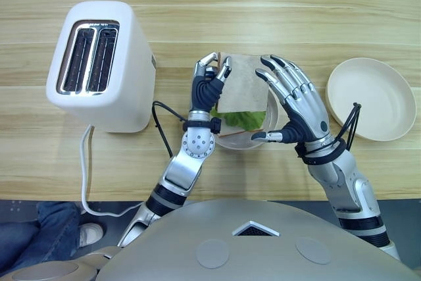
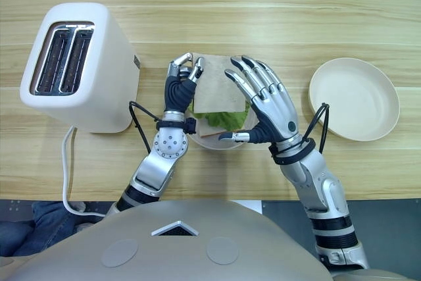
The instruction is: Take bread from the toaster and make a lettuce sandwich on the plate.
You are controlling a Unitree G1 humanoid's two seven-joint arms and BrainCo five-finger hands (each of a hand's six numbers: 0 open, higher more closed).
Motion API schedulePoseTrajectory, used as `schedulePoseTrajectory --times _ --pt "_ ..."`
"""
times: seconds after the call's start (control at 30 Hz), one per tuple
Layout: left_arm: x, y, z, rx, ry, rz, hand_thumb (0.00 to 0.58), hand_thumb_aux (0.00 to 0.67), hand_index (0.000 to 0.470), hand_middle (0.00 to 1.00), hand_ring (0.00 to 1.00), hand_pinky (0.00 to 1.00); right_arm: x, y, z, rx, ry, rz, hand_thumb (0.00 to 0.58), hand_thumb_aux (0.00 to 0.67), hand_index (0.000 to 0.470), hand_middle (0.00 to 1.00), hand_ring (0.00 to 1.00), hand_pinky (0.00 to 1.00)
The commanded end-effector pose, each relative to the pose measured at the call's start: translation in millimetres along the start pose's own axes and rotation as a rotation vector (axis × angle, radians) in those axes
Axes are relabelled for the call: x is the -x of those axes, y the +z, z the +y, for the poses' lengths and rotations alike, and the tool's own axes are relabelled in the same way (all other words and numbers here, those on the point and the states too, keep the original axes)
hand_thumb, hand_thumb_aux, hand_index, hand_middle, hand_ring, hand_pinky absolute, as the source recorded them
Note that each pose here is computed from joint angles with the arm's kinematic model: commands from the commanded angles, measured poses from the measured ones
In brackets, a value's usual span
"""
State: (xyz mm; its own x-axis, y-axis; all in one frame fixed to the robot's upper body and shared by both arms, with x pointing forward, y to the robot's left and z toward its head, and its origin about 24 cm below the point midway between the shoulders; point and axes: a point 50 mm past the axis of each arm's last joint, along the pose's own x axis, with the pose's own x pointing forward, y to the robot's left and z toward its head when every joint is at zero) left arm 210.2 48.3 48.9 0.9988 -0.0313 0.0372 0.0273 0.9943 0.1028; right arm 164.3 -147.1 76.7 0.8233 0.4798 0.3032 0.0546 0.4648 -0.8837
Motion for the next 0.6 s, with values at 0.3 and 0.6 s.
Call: schedulePoseTrajectory --times 0.3,0.6 --pt "8 -4 -37 0.151 -0.008 0.106 0.580 0.670 0.470 1.00 1.00 1.00 7 -7 35 0.006 0.269 0.052 0.000 0.000 0.000 0.00 0.00 0.00" --pt "18 -14 -42 0.159 -0.028 0.191 0.580 0.670 0.470 1.00 1.00 1.00 15 -10 55 0.041 0.476 0.079 0.000 0.000 0.000 0.00 0.00 0.00"
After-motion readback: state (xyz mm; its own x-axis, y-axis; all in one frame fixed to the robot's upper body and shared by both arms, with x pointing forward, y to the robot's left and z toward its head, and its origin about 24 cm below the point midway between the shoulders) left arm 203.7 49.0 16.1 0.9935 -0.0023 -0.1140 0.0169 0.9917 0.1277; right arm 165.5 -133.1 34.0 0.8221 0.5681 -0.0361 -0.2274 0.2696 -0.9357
